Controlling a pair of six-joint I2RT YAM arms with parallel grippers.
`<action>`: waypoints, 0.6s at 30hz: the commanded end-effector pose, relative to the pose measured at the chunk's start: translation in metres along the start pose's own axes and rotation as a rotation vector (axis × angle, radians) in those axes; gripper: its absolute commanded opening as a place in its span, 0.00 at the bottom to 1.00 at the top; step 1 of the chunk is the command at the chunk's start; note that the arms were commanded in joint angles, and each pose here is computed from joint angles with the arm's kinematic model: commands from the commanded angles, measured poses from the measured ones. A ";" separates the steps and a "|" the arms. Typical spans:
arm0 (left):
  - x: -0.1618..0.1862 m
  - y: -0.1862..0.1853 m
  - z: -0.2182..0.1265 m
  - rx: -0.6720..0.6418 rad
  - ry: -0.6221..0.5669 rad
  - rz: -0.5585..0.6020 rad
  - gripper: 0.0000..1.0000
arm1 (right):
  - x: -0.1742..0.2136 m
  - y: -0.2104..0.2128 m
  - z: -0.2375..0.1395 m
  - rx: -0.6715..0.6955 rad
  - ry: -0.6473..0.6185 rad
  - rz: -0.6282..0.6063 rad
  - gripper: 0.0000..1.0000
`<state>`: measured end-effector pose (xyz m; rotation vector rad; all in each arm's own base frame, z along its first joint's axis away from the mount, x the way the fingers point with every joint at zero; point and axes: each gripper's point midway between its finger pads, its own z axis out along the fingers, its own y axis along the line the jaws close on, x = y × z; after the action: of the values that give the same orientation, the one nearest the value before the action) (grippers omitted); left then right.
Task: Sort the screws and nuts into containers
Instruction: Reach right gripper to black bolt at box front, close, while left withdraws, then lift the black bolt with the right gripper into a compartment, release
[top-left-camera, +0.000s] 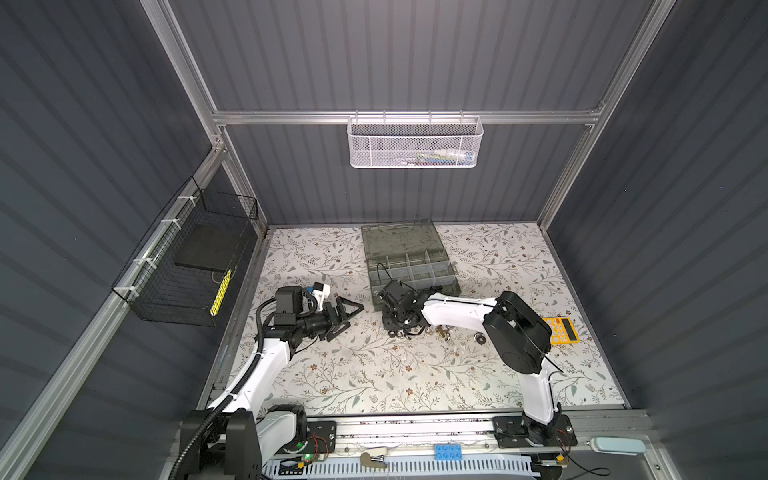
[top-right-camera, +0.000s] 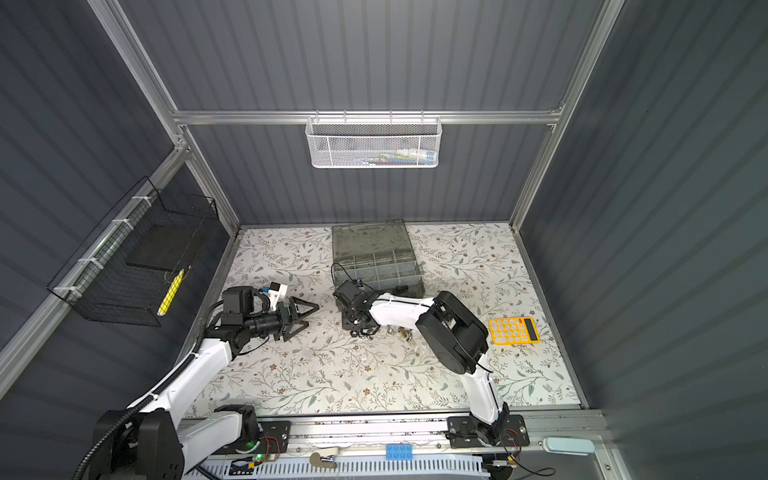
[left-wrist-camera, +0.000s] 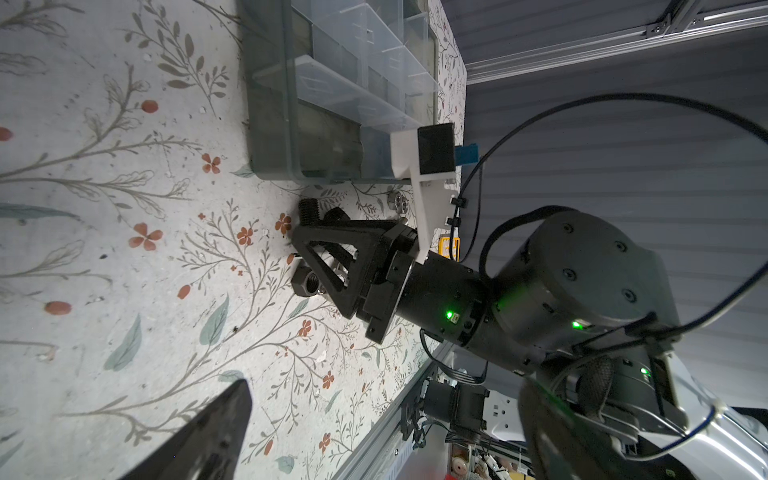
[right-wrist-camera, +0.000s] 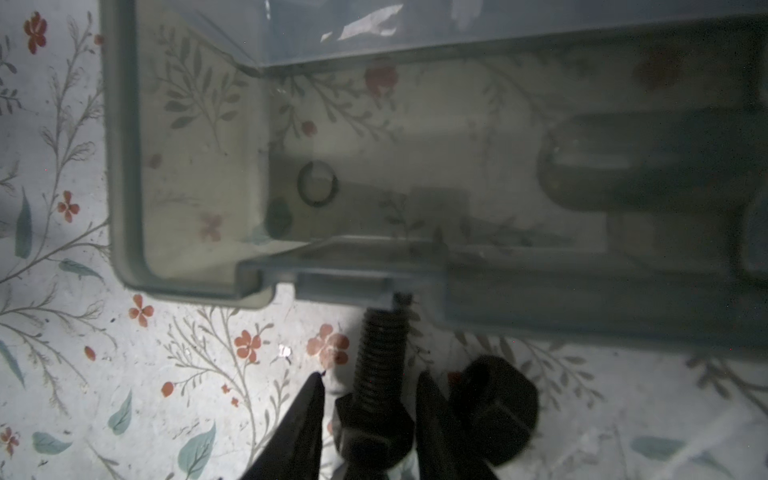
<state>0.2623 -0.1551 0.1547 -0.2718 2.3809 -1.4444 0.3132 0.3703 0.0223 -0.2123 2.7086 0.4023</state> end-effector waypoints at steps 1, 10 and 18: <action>0.002 -0.001 0.000 0.014 0.010 0.016 1.00 | 0.013 -0.013 0.011 0.061 0.031 -0.002 0.37; -0.007 -0.006 0.001 0.025 -0.002 0.011 1.00 | 0.011 -0.017 0.001 0.069 0.019 -0.004 0.28; -0.022 -0.019 0.000 0.045 -0.031 0.019 1.00 | 0.001 -0.013 -0.019 0.049 -0.009 -0.021 0.23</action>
<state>0.2719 -0.1557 0.1580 -0.2788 2.3645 -1.4502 0.3110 0.3624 0.0237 -0.2114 2.7104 0.3644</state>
